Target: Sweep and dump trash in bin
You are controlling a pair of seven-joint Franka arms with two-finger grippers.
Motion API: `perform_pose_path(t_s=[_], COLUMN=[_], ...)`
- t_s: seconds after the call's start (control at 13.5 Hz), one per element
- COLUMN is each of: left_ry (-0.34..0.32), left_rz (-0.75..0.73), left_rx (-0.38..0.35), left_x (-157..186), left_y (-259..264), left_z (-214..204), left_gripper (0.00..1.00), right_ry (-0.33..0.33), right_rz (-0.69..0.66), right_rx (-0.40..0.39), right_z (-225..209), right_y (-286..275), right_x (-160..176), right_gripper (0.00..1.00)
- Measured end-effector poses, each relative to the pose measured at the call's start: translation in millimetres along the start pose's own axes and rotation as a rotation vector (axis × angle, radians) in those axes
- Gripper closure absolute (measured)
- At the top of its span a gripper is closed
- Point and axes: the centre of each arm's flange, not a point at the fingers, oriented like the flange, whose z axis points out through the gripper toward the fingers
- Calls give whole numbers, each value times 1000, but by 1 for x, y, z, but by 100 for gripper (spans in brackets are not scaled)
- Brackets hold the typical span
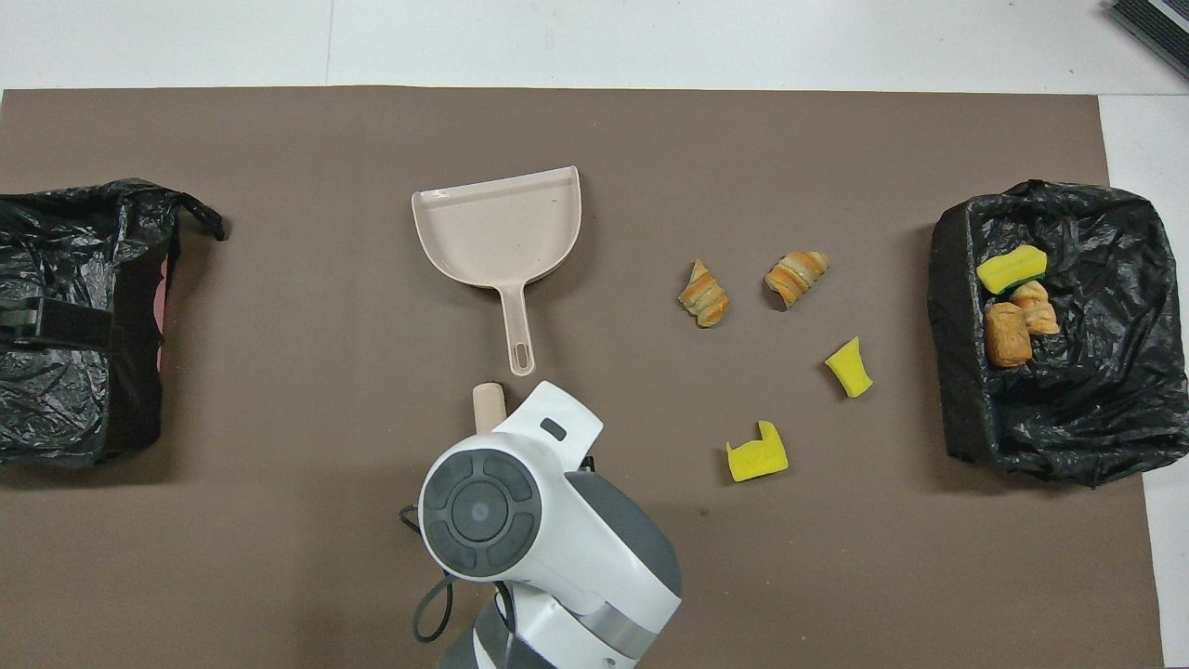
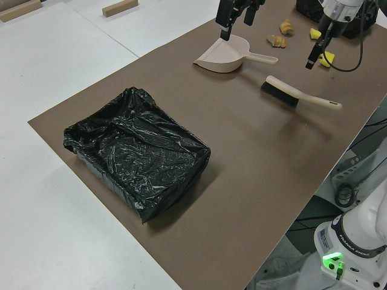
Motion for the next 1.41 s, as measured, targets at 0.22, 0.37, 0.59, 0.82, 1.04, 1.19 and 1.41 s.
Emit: perform_pose_path(t_s=[0.22,0.37,0.59,0.82,1.04,1.19,1.41], left_ry=[0,0,20,87,116,86,65], left_rz=[0,-1,11,-5,-48,-43,-72], left_rx=[0,0,1,-2,-20,-26,-36], left_x=[0,0,3,27,68,80,95], left_y=[0,0,7,23,67,104,166], left_z=[0,0,-1,16,67,98,140], left_gripper=[0,0,0,0,0,0,0], right_ry=[1,3,0,-15,-27,-46,-53], right_rz=[4,-11,-16,-16,-17,-11,-21], right_rx=[7,13,12,-5,-10,6,21], right_z=[20,34,53,66,72,73,73], right_y=[-29,-46,-46,-41,-39,-39,-40], right_x=[-34,-52,-59,-63,-66,-67,-68], right_gripper=[17,18,19,19,23,30,35])
